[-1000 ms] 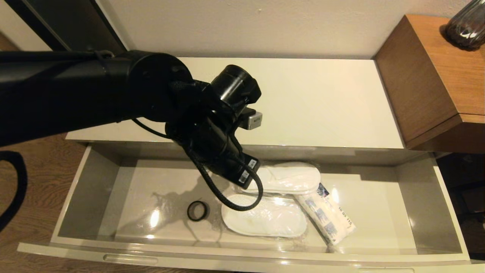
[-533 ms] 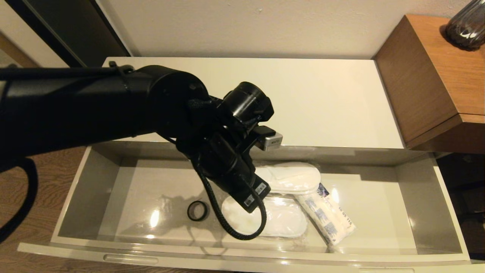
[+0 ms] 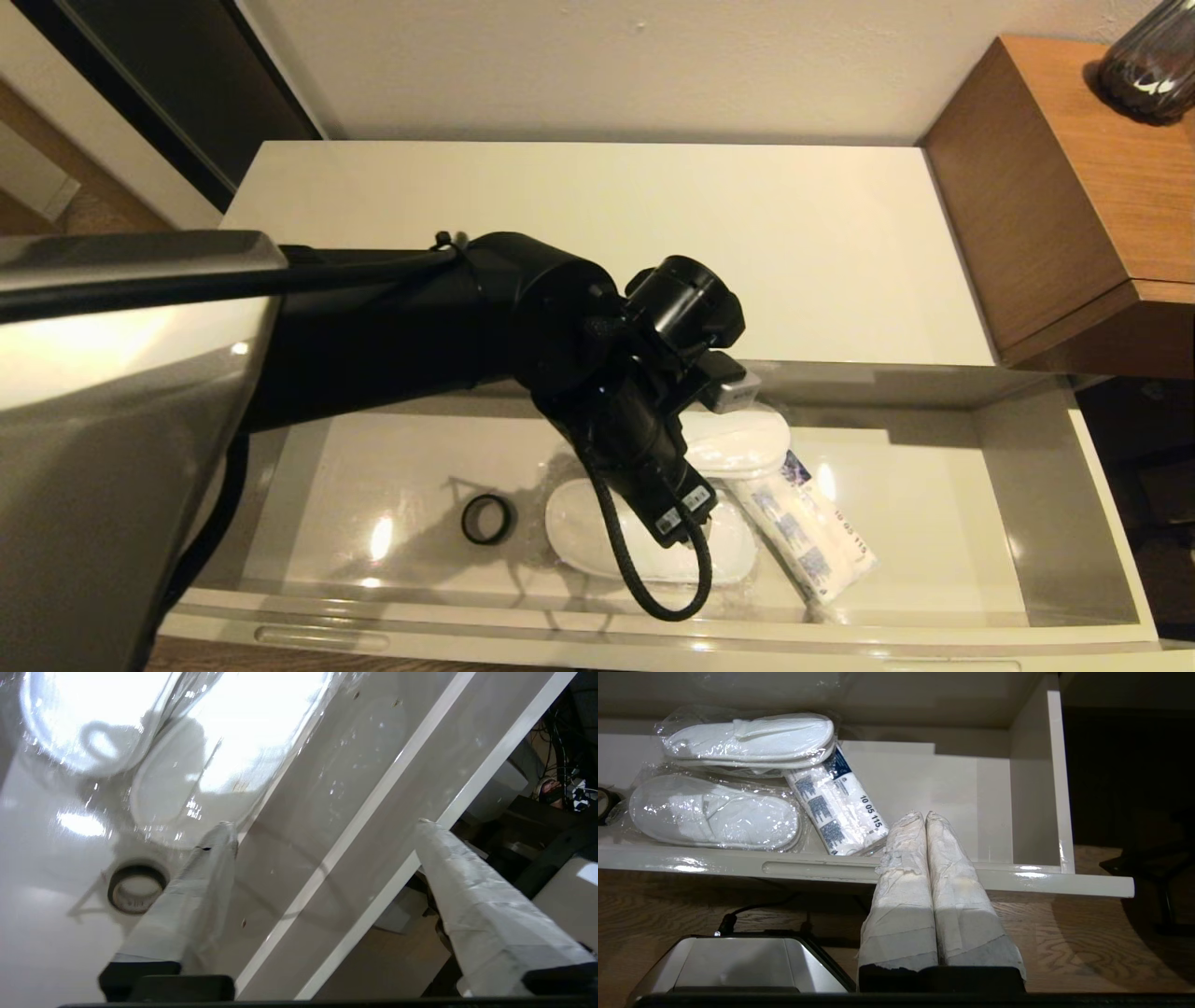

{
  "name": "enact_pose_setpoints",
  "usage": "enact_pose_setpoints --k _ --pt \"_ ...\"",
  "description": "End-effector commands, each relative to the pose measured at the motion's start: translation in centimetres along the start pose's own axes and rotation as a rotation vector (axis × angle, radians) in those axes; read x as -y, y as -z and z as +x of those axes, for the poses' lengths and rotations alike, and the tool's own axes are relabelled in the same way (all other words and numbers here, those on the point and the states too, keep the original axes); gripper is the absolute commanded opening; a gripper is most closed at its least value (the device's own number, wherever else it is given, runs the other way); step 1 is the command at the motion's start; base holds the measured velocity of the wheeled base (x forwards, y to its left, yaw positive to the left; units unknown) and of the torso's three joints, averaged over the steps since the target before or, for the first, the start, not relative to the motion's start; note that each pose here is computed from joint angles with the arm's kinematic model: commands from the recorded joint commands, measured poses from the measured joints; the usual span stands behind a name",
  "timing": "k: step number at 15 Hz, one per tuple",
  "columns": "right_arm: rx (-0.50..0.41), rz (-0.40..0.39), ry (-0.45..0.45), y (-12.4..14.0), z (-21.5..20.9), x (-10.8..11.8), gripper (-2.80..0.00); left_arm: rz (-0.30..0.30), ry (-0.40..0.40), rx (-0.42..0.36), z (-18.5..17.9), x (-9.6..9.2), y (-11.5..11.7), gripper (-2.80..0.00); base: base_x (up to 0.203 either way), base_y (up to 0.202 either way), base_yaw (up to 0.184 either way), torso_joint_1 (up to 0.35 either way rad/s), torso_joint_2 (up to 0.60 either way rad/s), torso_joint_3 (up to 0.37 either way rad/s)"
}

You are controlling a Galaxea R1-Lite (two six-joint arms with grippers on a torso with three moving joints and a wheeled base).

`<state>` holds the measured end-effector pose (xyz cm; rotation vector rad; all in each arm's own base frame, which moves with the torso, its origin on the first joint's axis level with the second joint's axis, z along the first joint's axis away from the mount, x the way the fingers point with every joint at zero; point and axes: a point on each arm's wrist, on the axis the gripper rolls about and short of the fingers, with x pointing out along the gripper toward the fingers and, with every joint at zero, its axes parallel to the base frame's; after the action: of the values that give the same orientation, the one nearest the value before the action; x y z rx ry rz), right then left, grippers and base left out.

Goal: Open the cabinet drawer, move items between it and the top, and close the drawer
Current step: Take out the disposable slippers from the drawer

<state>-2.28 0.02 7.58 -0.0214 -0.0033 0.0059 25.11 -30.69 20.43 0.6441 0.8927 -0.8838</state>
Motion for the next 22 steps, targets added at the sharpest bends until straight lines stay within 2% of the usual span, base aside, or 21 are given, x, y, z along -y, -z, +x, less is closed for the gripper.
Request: enact_pose_setpoints --k 1,2,3,4,8,13,15,16,18,20,22 --pt "-0.002 0.0 0.0 0.0 0.0 0.0 -2.8 0.006 0.007 -0.022 0.8 0.2 0.0 0.0 0.0 0.0 0.0 0.0 0.0 0.0" --pt "-0.001 0.008 0.001 0.0 0.0 0.0 -2.8 0.011 0.004 -0.013 0.8 0.2 0.0 0.0 0.0 0.0 0.0 0.0 0.0 0.0" --pt "0.001 0.019 0.002 0.0 0.0 0.0 -2.8 0.021 -0.012 0.04 0.7 -0.2 -0.5 0.0 0.0 0.0 0.0 0.0 0.0 0.0" --pt "-0.003 0.02 0.003 0.0 0.0 0.0 -2.8 0.018 -0.044 0.052 0.4 -1.0 -0.5 0.0 0.0 0.0 0.0 0.0 0.0 0.0" --pt "-0.002 0.02 0.003 0.0 0.0 0.0 -2.8 0.015 -0.148 0.01 2.6 -1.4 -0.6 0.0 0.0 0.0 0.0 0.0 0.0 0.0" --pt "0.0 0.021 0.004 0.0 0.0 0.0 -2.8 0.04 -0.205 0.019 5.3 -1.5 -1.1 0.0 0.0 0.0 0.0 0.0 0.0 0.0" --pt "0.0 0.021 0.004 0.0 0.0 0.0 -2.8 0.106 -0.248 0.018 6.9 -1.5 -1.3 0.0 0.0 0.0 0.0 0.0 0.0 0.0" --pt "0.0 0.021 0.004 0.0 0.0 0.0 -2.8 0.109 -0.252 0.019 7.0 -1.5 -1.3 0.0 0.0 0.0 0.0 0.0 0.0 0.0" --pt "-0.003 0.021 0.004 0.0 0.0 0.0 -2.8 0.192 -0.318 0.024 8.7 -1.4 -1.7 0.0 0.0 0.0 0.0 0.0 0.0 0.0" --pt "0.0 0.021 0.004 0.0 0.0 0.0 -2.8 0.204 -0.326 0.026 8.7 -1.4 -1.8 0.0 0.0 0.0 0.0 0.0 0.0 0.0" --pt "0.0 0.021 0.004 0.0 0.0 0.0 -2.8 0.247 -0.331 0.021 8.5 -1.6 -1.8 0.0 0.0 0.0 0.0 0.0 0.0 0.0"
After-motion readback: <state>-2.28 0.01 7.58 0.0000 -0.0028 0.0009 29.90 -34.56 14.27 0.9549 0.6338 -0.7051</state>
